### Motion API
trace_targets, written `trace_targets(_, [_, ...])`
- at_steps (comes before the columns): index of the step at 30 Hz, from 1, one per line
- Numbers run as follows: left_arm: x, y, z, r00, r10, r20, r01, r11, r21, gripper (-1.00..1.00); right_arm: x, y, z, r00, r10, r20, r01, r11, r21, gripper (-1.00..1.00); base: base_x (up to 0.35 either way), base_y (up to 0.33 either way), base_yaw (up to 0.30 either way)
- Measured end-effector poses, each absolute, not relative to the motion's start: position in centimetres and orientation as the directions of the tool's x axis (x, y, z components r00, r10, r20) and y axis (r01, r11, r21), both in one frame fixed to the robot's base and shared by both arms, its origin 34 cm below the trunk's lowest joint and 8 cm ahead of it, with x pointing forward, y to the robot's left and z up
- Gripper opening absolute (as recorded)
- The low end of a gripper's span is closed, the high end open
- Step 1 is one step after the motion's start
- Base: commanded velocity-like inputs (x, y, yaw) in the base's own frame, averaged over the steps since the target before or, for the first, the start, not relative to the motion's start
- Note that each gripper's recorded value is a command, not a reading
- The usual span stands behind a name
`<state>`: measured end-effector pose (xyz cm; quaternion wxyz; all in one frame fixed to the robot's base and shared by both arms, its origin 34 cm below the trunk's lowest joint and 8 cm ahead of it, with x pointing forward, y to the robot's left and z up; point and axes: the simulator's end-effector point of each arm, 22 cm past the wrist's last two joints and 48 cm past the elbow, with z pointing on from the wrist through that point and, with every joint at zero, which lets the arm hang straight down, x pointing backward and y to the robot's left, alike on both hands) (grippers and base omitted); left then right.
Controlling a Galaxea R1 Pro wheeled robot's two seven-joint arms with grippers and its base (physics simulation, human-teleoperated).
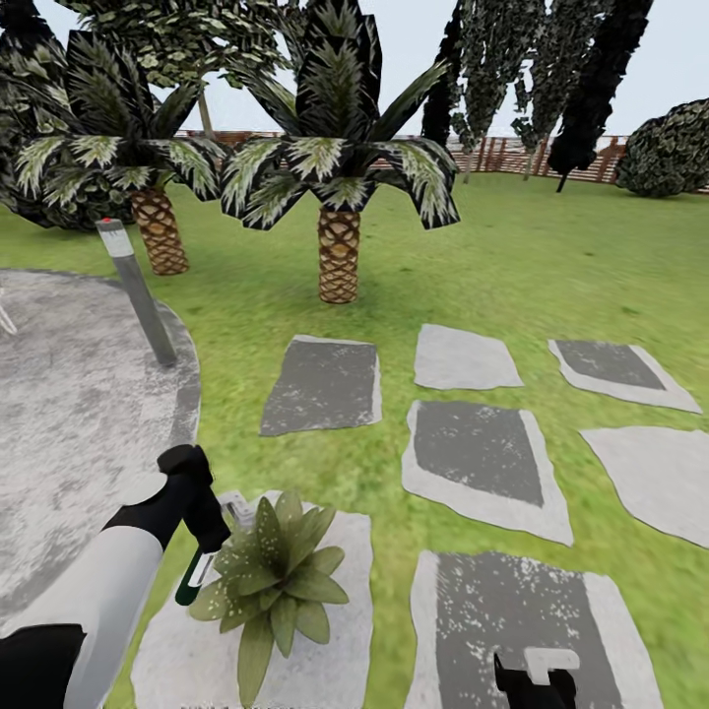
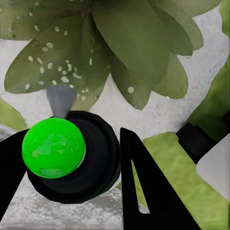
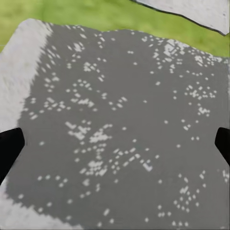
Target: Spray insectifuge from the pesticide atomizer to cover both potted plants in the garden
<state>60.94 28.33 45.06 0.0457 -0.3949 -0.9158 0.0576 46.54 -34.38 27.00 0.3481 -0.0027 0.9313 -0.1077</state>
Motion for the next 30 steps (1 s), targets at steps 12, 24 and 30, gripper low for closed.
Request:
trace_targets(12, [60.3,28.6,44.4,-0.683,0.729,0.051,0.718,0.682,-0.141,-1.0,46.6,-34.4,27.0,-0.757,-0.079,-0.649,0.072,0.977,-0.203,1.0,-0.077,-0.133,0.148])
trace_targets(24, [60.5,29.6,44.3,-0.695,0.717,0.053,0.708,0.695,-0.126,-1.0,46.6,-34.5,27.0,-0.757,-0.079,-0.648,0.073,0.976,-0.204,1.0,-0.292,-0.124,0.21])
trace_targets(30, [60.3,29.7,44.0,-0.693,0.718,0.061,0.709,0.695,-0.119,-1.0,46.6,-34.7,27.1,-0.756,-0.081,-0.649,0.073,0.976,-0.207,1.0,-0.141,-0.038,0.006])
